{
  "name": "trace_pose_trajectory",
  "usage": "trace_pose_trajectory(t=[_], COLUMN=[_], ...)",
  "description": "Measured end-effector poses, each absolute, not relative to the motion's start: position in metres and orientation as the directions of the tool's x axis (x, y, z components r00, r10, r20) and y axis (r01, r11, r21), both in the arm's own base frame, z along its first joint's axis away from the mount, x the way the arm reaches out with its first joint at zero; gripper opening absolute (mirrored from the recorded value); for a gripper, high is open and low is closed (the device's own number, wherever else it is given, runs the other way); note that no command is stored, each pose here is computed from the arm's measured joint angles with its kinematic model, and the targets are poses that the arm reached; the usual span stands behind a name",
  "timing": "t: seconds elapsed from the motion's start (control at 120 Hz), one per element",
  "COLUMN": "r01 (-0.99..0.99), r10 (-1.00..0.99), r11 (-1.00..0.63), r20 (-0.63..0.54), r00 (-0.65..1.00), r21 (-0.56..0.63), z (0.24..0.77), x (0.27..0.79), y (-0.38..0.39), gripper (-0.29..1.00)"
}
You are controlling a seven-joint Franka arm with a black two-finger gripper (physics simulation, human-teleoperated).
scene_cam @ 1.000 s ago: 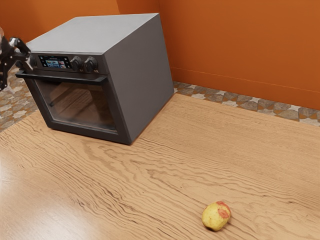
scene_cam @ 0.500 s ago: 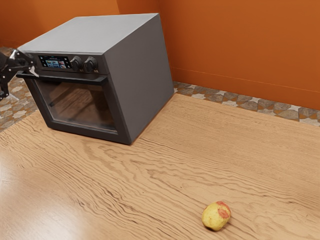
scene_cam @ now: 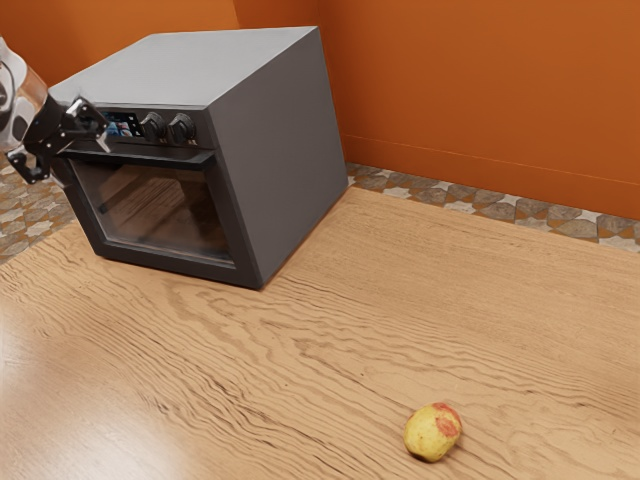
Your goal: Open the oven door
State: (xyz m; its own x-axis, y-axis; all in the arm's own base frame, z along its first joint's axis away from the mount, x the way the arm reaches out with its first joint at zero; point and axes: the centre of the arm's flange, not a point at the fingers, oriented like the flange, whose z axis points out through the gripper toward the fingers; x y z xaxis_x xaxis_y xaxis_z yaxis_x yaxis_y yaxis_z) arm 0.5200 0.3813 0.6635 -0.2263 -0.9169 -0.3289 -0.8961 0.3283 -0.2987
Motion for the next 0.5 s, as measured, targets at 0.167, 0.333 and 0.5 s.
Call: trace_pose_trajectory(t=[0.167,0.333,0.5], r01=[-0.909,-0.914,-0.946], r10=[-0.921,-0.917,-0.919], r11=[0.294,0.292,0.207], r20=[-0.341,-0.354,-0.38], r00=[-0.186,-0.184,-0.102], r21=[-0.296,-0.282,-0.248], z=[0.669,0.672,0.669], x=[0.515,0.525,0.526], y=[0.388,0.37,0.37], gripper=[0.7,0.7,0.7])
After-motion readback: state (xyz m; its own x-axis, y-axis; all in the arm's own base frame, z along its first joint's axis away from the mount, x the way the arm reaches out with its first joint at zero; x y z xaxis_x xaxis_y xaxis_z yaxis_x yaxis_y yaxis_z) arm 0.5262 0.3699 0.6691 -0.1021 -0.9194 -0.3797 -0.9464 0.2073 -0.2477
